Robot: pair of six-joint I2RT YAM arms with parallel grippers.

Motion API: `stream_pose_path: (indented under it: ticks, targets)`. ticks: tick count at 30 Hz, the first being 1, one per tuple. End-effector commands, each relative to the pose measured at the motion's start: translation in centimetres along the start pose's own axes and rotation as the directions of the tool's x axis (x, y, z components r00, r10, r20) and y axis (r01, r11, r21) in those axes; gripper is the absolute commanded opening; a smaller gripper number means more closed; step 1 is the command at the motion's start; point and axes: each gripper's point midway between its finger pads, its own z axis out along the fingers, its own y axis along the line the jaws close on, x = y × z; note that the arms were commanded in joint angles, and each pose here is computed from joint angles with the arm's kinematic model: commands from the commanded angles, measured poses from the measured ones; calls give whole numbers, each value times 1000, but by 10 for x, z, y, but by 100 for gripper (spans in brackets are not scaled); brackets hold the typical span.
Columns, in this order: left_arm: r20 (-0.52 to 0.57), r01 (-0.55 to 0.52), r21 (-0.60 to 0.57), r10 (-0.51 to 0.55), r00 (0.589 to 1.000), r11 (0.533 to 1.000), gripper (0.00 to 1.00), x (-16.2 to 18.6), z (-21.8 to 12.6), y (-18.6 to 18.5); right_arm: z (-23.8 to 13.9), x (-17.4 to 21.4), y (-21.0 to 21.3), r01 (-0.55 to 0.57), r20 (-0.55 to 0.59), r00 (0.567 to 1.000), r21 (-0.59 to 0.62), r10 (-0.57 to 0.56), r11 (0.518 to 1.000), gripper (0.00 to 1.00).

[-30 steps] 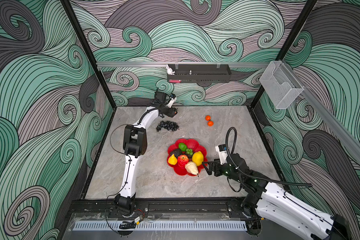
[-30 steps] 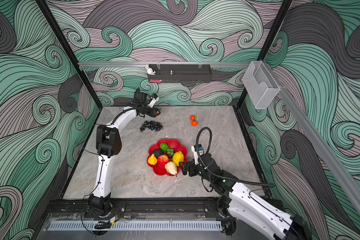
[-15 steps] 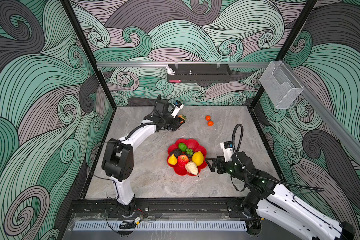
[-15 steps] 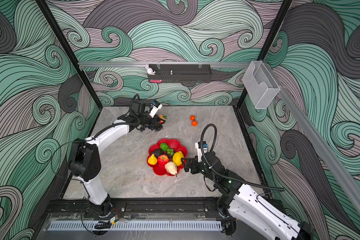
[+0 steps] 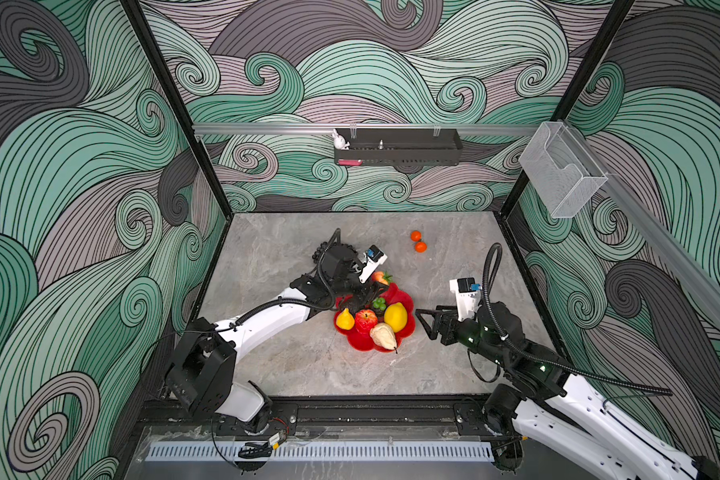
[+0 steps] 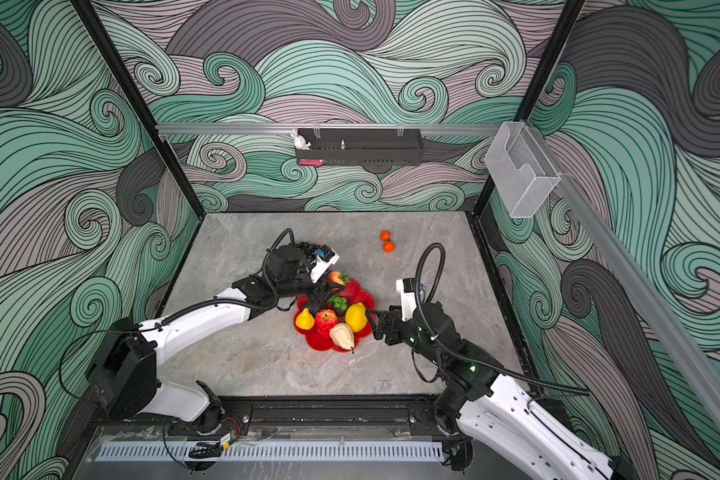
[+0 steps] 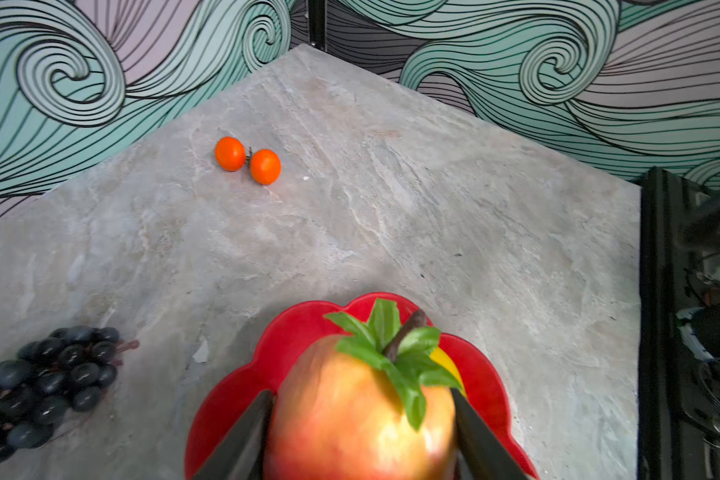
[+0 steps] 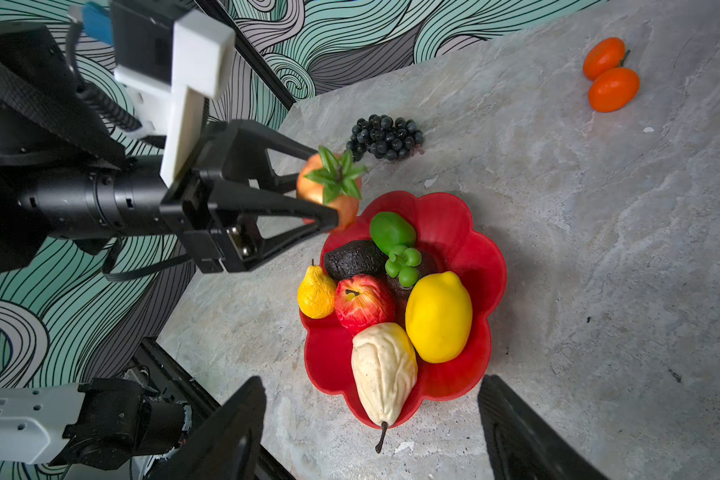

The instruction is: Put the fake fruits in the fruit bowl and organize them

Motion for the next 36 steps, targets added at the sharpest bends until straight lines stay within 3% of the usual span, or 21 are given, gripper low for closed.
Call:
stream_pose_path:
  ticks: [1,14,31,36]
  targets:
    - [54,-30,-21,31,998,999,54,-13,-12,-13,-8,-16,16,15,34,999,-60,-13,998,76]
    - [88,-64,26,61,994,998,54,10,-8,-61,0,-16,34,-16,-14,1000,-132,15,991,51]
    - [73,-98,88,92,993,991,55,24,-4,-93,26,4,29,-36,-121,992,-100,24,994,27]
    - [73,-101,89,94,993,991,55,24,-4,-97,30,10,26,-47,-133,991,-91,35,995,25]
